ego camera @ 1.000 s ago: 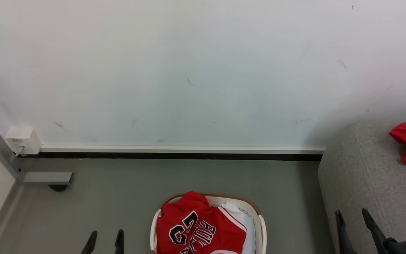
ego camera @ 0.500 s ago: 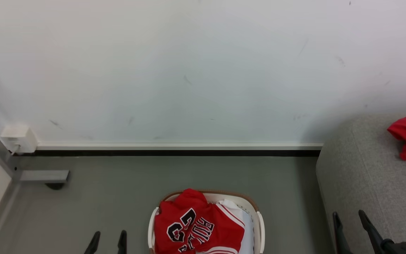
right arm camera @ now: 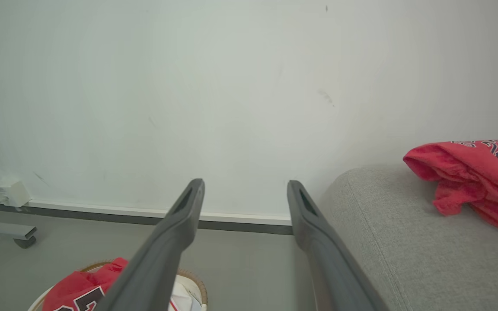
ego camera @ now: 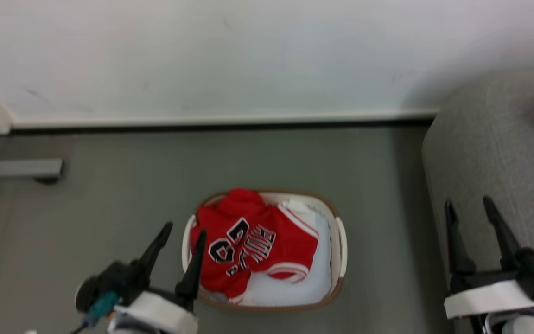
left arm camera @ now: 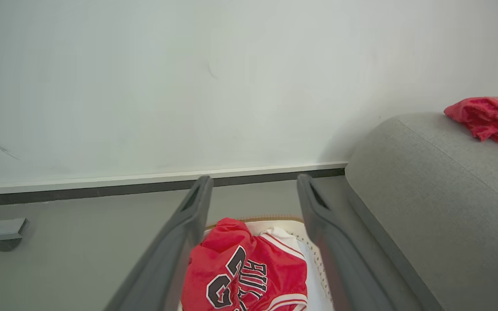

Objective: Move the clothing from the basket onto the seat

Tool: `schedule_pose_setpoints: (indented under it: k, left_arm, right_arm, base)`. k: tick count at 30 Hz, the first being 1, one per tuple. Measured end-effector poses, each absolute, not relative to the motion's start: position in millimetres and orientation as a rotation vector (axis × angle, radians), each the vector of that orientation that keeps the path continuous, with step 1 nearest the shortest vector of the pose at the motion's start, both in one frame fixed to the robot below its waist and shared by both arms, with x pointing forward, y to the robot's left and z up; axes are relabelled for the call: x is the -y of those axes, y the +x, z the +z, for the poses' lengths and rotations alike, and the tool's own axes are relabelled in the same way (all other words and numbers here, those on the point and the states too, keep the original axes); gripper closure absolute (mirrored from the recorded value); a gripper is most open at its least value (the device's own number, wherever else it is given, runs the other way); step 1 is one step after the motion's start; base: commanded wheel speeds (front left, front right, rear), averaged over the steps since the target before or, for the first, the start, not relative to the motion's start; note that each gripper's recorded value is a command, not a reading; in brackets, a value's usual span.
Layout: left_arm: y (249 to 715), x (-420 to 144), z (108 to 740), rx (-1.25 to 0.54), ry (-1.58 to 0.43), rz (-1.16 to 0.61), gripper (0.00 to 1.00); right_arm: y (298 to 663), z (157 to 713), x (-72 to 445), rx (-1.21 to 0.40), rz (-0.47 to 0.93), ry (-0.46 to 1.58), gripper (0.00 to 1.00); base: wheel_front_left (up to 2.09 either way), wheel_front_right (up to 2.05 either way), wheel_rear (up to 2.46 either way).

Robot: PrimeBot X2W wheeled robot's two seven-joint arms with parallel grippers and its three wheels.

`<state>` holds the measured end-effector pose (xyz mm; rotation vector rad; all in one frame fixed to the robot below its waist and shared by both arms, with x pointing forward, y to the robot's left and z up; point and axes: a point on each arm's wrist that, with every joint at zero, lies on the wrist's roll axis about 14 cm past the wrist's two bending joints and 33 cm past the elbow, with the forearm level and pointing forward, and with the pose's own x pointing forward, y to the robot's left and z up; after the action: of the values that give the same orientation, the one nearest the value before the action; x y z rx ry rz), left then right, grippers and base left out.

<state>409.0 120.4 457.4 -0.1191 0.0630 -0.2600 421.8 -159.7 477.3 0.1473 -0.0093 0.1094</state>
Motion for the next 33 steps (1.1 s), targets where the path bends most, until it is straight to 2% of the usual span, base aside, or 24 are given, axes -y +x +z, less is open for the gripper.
schedule_pose_setpoints:
  k: [7,13,24,33]
  left_arm:
    - [469,-97,397,-0.194,-0.016,-0.398,0.0]
    - [488,-77,309,-0.408,0.088,-0.526,0.0]
    - [507,-76,209,-0.685,0.236,-0.609,0.0]
    - [537,-64,199,-0.674,0.29,-0.646,0.0]
  right_arm:
    - [472,452,159,-0.006,0.114,0.13,0.0]
    - [496,416,152,-0.053,0.132,0.135,0.0]
    - [501,360,150,-0.15,0.14,0.138,0.0]
    - [497,342,153,-0.192,0.132,0.144,0.0]
  base:
    - [0.0,0.0,0.0]
    - [0.0,0.0,0.0]
    - [0.0,0.0,0.0]
    - [0.0,0.0,0.0]
